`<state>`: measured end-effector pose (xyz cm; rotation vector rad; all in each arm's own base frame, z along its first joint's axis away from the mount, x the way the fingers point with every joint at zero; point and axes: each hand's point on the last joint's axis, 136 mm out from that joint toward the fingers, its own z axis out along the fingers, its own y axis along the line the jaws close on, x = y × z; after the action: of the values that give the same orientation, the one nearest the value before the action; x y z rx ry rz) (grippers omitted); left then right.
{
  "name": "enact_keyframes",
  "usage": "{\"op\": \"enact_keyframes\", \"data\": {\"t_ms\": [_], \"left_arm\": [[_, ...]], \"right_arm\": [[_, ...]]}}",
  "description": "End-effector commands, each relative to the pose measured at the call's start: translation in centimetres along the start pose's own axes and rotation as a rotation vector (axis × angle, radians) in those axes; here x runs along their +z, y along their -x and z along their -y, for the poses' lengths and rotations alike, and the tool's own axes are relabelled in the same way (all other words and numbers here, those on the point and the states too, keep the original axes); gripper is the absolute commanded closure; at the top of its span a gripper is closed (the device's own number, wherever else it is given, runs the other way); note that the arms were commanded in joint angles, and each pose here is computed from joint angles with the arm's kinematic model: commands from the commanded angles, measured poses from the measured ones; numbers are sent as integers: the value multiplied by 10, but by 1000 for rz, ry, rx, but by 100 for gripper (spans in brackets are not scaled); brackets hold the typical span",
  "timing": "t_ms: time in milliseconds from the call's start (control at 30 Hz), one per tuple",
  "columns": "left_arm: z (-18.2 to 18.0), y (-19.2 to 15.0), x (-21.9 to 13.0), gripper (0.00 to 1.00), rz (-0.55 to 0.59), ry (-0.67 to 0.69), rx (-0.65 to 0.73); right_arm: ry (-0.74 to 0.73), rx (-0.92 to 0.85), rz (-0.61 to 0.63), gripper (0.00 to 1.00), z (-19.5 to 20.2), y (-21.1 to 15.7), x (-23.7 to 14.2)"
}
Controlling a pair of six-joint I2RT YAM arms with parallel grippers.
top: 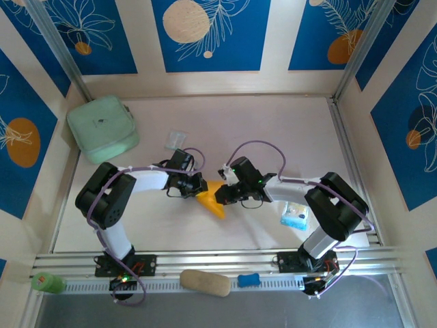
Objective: Fold a paper plane with a square sheet of paper (pick it up from the middle)
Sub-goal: Third fold the triangle at the center of the table.
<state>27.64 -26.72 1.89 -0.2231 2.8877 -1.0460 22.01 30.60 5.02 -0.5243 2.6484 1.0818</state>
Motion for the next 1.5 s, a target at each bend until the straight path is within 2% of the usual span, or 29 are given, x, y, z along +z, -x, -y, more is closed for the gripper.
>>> {"op": "enact_keyframes", "data": {"t_ms": [0,600,767,1467], "left_arm": [[-8,-5,-4,90,-8,21,-7],[2,-2,-15,90,24,3,1],[2,-2,-15,90,23,-1,-2],[-3,-3,-1,90,-20,7,-3]], "right_arm": [[29,-25,-29,96,-8,-3,3],[88,-50,-121,96,-30,-27,-5],[44,-24,-117,96,-20,-30,0],[26,15,-94,96,3,-12,8]]}}
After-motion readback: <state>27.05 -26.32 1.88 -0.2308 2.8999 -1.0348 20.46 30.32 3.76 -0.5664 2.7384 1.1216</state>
